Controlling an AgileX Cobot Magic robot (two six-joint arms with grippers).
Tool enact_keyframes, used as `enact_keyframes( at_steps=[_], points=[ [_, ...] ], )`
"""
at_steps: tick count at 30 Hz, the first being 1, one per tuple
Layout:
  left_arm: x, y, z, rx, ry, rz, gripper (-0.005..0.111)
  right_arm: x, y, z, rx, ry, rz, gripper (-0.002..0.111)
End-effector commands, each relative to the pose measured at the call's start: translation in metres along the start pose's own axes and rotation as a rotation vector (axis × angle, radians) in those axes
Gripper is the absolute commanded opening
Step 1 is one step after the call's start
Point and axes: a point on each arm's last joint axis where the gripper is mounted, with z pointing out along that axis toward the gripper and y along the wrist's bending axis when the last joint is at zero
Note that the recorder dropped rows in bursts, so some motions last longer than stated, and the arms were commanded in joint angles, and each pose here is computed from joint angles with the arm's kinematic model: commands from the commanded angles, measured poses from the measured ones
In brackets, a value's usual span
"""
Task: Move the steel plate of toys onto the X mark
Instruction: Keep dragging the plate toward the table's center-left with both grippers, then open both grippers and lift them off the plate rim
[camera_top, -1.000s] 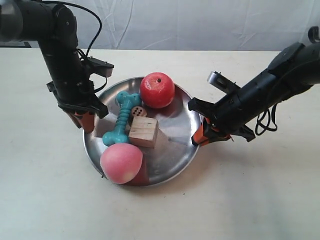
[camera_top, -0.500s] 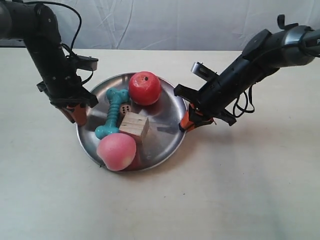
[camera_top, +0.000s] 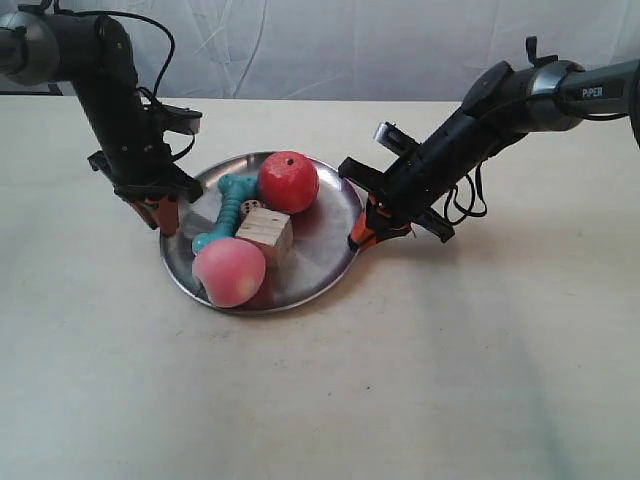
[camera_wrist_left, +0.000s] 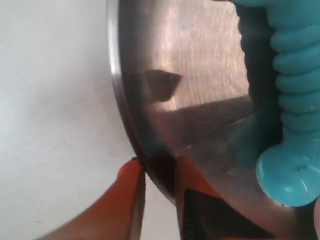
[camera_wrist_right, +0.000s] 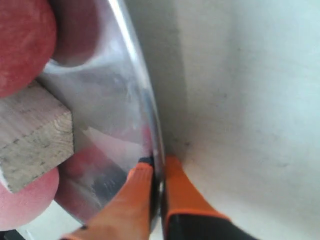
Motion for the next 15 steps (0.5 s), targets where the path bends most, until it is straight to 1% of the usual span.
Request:
enact_keyframes(
  at_steps=[1, 3, 5, 8, 9, 10, 14, 15],
  points=[
    [0.002, 0.003, -0.001, -0.032, 0.031, 0.001, 0.0, -0.003, -0.002, 0.0, 0.03, -0.015, -0.071, -0.001],
    [0.003, 0.005, -0.001, -0.043, 0.035, -0.011, 0.0, -0.003, -0.001, 0.0, 0.028, -0.007, -0.102, 0.005],
    [0.003, 0.007, -0.001, -0.035, 0.031, -0.02, 0.001, -0.002, -0.001, 0.0, 0.025, -0.006, -0.108, 0.016],
    [0.005, 0.01, -0.002, -0.013, 0.019, -0.043, 0.009, -0.002, -0.002, 0.0, 0.028, -0.004, -0.11, 0.035],
    [0.005, 0.012, -0.003, -0.013, 0.018, -0.047, 0.013, -0.002, -0.002, 0.0, 0.03, -0.003, -0.112, 0.039],
    [0.005, 0.013, -0.003, -0.012, 0.017, -0.053, 0.017, -0.002, -0.002, 0.0, 0.037, 0.001, -0.116, 0.041],
    [0.008, 0.019, -0.004, -0.017, 0.017, -0.099, 0.036, -0.001, -0.006, 0.0, 0.073, 0.013, -0.136, 0.041],
    [0.008, 0.02, -0.004, -0.019, 0.017, -0.105, 0.04, -0.001, -0.006, -0.001, 0.08, 0.01, -0.142, 0.041]
  ],
)
